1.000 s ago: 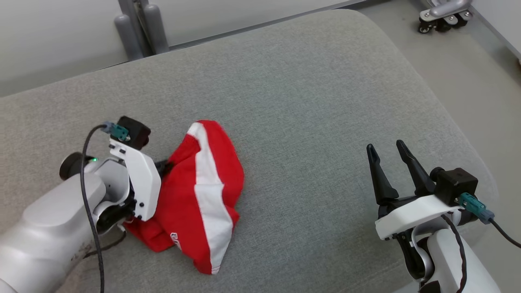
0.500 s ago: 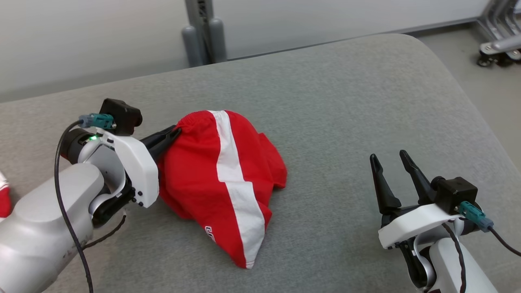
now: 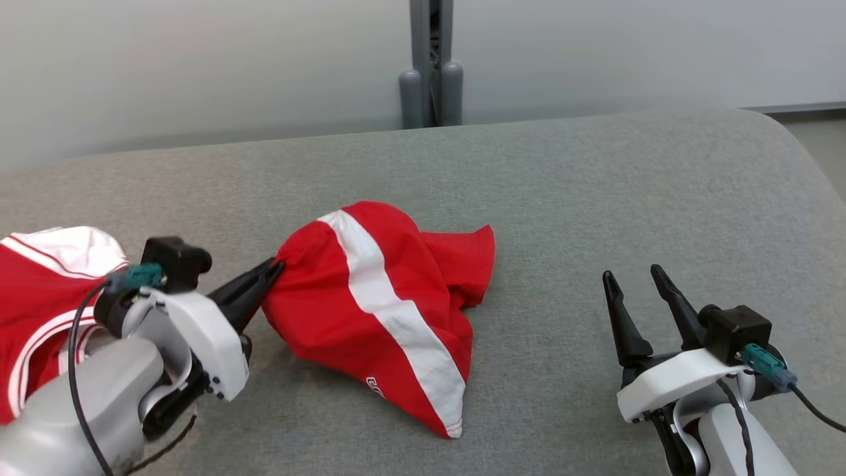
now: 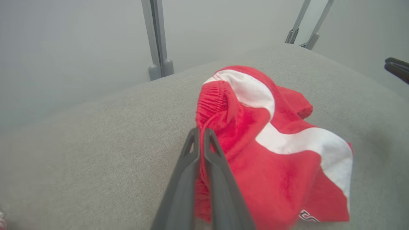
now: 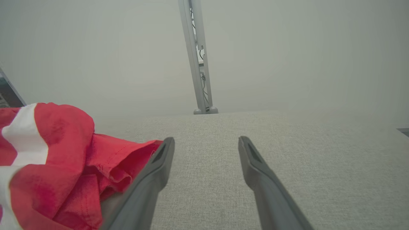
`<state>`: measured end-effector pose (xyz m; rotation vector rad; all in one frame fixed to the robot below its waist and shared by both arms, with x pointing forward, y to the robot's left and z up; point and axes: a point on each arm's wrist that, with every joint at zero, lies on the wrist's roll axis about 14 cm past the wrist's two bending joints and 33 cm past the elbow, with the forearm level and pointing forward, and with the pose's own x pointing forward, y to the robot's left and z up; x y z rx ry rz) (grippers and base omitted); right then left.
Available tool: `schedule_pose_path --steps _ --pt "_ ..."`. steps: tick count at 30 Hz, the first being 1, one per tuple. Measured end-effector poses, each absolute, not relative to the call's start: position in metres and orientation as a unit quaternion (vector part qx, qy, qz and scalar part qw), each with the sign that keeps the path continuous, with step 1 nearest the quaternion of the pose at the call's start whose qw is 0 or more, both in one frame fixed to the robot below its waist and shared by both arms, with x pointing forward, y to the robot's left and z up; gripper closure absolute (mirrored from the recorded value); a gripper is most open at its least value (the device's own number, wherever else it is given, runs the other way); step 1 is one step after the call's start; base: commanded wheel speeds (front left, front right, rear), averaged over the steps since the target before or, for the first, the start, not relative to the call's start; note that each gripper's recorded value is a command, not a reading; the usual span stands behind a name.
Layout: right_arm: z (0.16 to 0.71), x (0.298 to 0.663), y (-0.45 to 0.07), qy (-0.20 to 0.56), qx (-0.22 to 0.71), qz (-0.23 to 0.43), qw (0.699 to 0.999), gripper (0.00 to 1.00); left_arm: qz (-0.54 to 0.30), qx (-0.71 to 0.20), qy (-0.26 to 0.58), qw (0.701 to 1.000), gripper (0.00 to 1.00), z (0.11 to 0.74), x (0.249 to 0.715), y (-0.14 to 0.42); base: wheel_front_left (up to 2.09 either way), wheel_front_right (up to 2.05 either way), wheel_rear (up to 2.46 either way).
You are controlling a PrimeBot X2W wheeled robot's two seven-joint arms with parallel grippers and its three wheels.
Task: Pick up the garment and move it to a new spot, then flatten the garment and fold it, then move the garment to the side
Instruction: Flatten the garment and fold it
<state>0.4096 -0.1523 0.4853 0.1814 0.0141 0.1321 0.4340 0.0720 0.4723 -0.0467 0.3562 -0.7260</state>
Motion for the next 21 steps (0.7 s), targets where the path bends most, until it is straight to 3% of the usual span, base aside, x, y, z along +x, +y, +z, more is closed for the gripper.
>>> schedule_pose_path --steps 7,21 --pt "0.488 0.413 -0.136 0.006 0.09 0.088 0.992 0.0 -0.286 -0.058 0.183 0.939 1.0 0.454 0.413 0.112 0.0 0.0 0.0" --pt "0.479 0.418 -0.123 0.018 0.092 0.104 0.99 0.0 -0.208 -0.101 0.204 0.951 1.0 0.415 0.381 0.132 0.0 0.0 0.0"
